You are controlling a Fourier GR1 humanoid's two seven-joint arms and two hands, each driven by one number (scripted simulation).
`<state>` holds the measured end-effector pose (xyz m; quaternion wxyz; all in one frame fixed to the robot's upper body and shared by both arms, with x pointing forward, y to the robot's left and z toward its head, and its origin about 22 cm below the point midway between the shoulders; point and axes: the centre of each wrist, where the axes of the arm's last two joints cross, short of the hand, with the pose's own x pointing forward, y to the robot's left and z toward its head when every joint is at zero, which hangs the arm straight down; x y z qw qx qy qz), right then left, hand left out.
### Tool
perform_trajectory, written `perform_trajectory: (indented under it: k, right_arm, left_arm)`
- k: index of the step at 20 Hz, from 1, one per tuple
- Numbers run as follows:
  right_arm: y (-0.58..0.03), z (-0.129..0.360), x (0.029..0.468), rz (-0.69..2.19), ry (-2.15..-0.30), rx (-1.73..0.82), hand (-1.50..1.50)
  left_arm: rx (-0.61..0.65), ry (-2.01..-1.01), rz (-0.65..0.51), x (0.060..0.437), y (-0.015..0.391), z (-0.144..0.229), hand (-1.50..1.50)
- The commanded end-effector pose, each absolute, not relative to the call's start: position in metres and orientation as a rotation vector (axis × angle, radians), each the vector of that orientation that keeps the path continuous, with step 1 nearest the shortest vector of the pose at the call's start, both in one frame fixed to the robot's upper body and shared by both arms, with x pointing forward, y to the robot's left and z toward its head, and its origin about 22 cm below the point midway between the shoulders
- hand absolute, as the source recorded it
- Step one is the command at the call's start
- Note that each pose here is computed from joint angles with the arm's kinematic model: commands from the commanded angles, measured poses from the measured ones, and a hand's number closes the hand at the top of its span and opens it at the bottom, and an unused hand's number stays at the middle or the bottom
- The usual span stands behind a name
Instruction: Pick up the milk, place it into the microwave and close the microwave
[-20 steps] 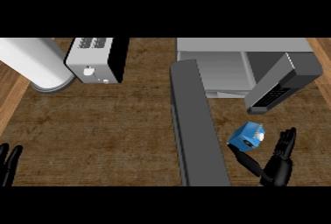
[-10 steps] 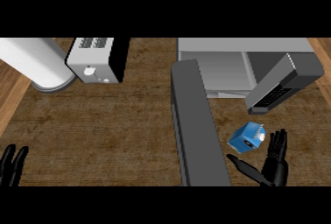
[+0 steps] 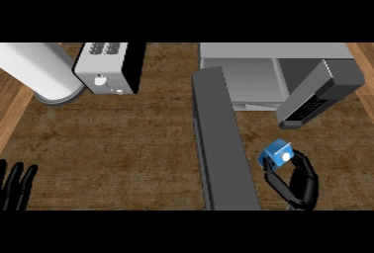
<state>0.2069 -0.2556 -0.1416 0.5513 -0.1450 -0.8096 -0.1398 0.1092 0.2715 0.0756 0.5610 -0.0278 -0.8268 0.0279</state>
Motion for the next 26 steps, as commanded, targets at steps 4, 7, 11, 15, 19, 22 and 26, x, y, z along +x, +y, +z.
perform_trajectory:
  k: [4,7,11,15,19,22,26]
  right_arm:
    - [-0.233,-0.107,0.233,-0.413,-2.03,-0.47,1.5]
    - [-0.263,-0.123,0.23,-0.286,-2.024,-0.32,1.5]
    - [-0.335,-0.1,0.242,-0.032,-1.952,-0.051,1.5]
    - [-0.329,-0.09,0.256,0.028,-1.989,0.098,1.5]
    - [-0.318,-0.076,0.271,0.046,-1.998,0.197,1.5]
    - [-0.313,-0.062,0.27,0.035,-2.023,0.217,1.5]
    - [-0.28,-0.05,0.272,0.098,-2.052,0.157,1.5]
  left_arm:
    - [-0.066,-1.955,0.081,0.116,0.284,0.08,-1.5]
    - [-0.064,-1.943,0.042,0.091,0.292,0.082,-1.5]
    - [-0.118,-1.955,0.053,0.109,0.275,0.074,-1.5]
    - [-0.087,-1.949,0.072,0.107,0.283,0.078,-1.5]
    - [-0.118,-1.934,0.065,0.096,0.292,0.068,-1.5]
    - [-0.112,-1.931,0.077,0.096,0.287,0.09,-1.5]
    - [-0.091,-1.929,0.074,0.104,0.296,0.061,-1.5]
